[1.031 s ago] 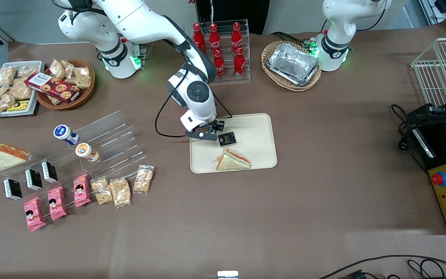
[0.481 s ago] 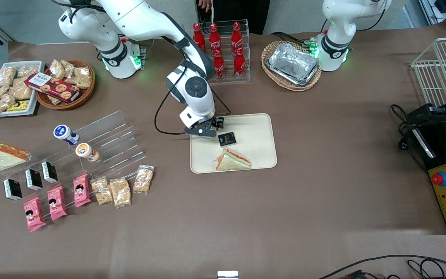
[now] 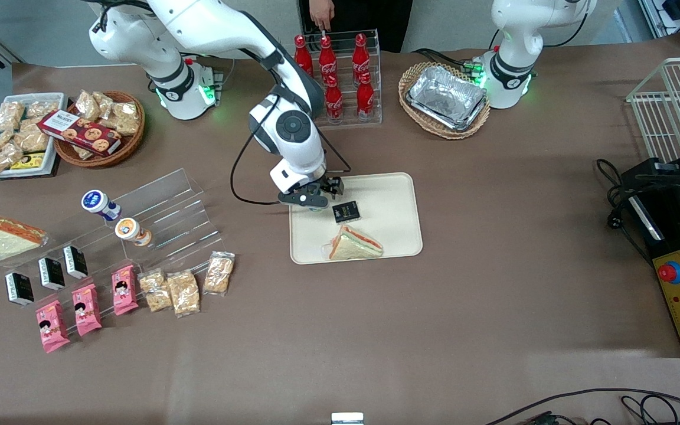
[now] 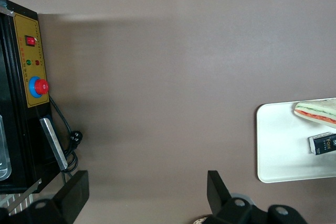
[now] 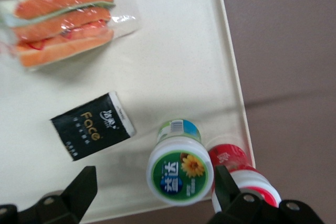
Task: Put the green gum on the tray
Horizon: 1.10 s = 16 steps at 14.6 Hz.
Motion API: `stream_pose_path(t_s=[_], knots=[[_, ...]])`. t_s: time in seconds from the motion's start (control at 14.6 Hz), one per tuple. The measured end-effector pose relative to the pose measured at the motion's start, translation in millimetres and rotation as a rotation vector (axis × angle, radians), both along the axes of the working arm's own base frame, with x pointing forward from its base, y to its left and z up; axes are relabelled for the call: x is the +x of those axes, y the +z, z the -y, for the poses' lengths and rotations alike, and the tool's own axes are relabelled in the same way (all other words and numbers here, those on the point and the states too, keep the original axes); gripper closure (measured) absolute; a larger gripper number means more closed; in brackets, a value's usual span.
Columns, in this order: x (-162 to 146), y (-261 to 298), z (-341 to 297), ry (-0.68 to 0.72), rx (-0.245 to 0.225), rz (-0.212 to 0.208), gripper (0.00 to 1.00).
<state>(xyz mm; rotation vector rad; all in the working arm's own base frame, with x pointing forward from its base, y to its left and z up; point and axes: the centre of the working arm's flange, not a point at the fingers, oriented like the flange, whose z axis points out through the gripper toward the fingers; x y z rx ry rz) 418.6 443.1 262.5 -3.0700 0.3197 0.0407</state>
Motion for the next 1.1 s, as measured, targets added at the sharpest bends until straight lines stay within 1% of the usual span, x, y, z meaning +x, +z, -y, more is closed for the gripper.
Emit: stream_pose_path(t_s=[0.21,0.27,0.34,0.41,0.48,0.55,0.62,0.76,0.89,1.03,1.1], knots=[[14,64,8,-0.009,-0.026,-0.037,0.00],[22,94,16,0.006,-0.033,-0.046,0.00],[30,125,27,0.042,-0.054,-0.045,0.00],[37,156,41,0.078,-0.098,-0.035,0.00],[43,186,59,0.090,-0.154,-0.027,0.00],[51,211,80,0.094,-0.195,-0.030,0.00],[60,233,104,0.113,-0.214,-0.038,0.00],[85,268,171,0.204,-0.209,-0.059,0.00],[105,289,252,0.317,-0.184,-0.098,0.00],[115,297,325,0.402,-0.156,-0.147,0.00],[118,299,357,0.418,-0.139,-0.164,0.00]])
